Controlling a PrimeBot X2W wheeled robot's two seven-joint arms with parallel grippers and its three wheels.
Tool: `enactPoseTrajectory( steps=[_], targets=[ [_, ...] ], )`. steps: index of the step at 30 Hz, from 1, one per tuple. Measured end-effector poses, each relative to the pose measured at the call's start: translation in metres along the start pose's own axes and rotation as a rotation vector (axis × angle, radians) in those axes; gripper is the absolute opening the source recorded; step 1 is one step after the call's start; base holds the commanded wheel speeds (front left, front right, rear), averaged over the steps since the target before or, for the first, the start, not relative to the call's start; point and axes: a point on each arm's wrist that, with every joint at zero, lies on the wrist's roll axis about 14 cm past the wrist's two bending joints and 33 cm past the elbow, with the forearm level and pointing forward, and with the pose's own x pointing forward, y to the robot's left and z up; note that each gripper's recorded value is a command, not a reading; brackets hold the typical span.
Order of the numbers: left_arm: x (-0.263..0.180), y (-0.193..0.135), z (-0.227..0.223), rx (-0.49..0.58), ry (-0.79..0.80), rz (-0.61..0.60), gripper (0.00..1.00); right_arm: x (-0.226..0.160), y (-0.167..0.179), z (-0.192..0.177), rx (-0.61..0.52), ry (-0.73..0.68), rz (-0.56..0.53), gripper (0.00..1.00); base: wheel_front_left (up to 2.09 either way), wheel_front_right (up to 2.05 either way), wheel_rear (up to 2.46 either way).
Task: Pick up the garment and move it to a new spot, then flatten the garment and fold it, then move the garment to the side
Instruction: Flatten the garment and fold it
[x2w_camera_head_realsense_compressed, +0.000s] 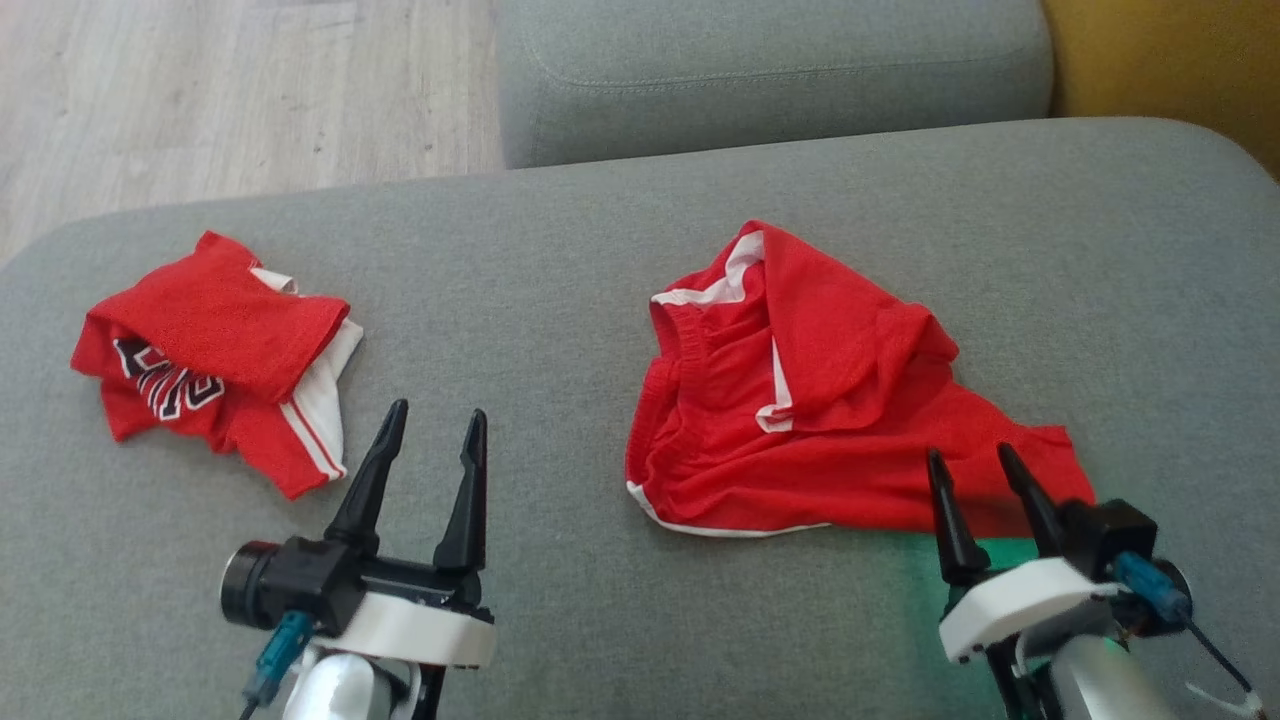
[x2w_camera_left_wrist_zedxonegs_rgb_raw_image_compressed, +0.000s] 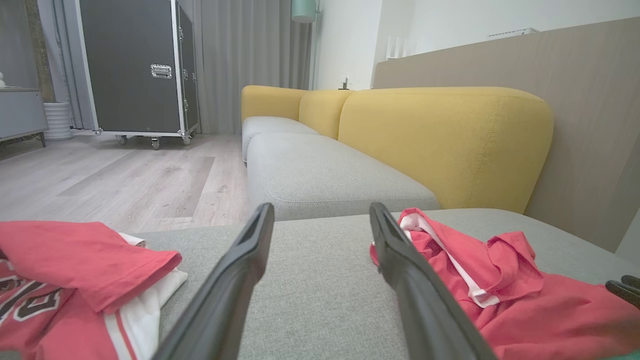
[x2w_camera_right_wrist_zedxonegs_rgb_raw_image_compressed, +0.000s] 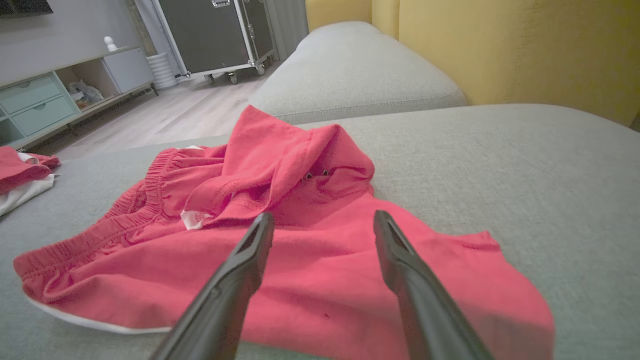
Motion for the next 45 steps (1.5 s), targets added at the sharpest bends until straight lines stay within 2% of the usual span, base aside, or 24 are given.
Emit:
enactPoseTrajectory(
  steps=[7, 12, 20, 21, 22, 27, 33, 45],
  targets=[
    [-0.003, 0.002, -0.004, -0.004, 0.012, 0.006, 1.00, 0.016, 0.006, 0.013, -0.047, -0.026, 0.018, 1.00, 0.00, 0.00, 0.00],
    [-0.006, 0.009, -0.008, -0.011, 0.024, 0.032, 1.00, 0.035, 0.014, 0.006, -0.041, 0.045, 0.041, 1.00, 0.00, 0.00, 0.00],
    [-0.011, 0.026, -0.012, -0.004, 0.040, 0.083, 1.00, 0.073, 0.034, -0.007, 0.082, 0.162, 0.078, 1.00, 0.00, 0.00, 0.00],
    [-0.013, 0.028, -0.013, -0.004, 0.042, 0.090, 1.00, 0.077, 0.037, -0.008, 0.105, 0.170, 0.080, 0.57, 0.00, 0.00, 0.00],
    [-0.014, 0.030, -0.013, -0.003, 0.046, 0.098, 1.00, 0.080, 0.039, -0.009, 0.128, 0.178, 0.080, 0.00, 0.00, 0.00, 0.00],
    [-0.020, 0.039, -0.017, -0.002, 0.058, 0.129, 1.00, 0.099, 0.042, -0.001, 0.156, 0.157, 0.076, 0.00, 0.00, 0.00, 0.00],
    [-0.020, 0.047, -0.020, -0.009, 0.068, 0.152, 1.00, 0.134, 0.041, 0.032, 0.164, 0.081, 0.070, 0.00, 0.00, 0.00, 0.00],
    [-0.014, 0.056, -0.023, -0.018, 0.078, 0.170, 1.00, 0.198, 0.018, 0.084, 0.144, 0.036, 0.025, 0.00, 0.00, 0.00, 0.00]
  ],
)
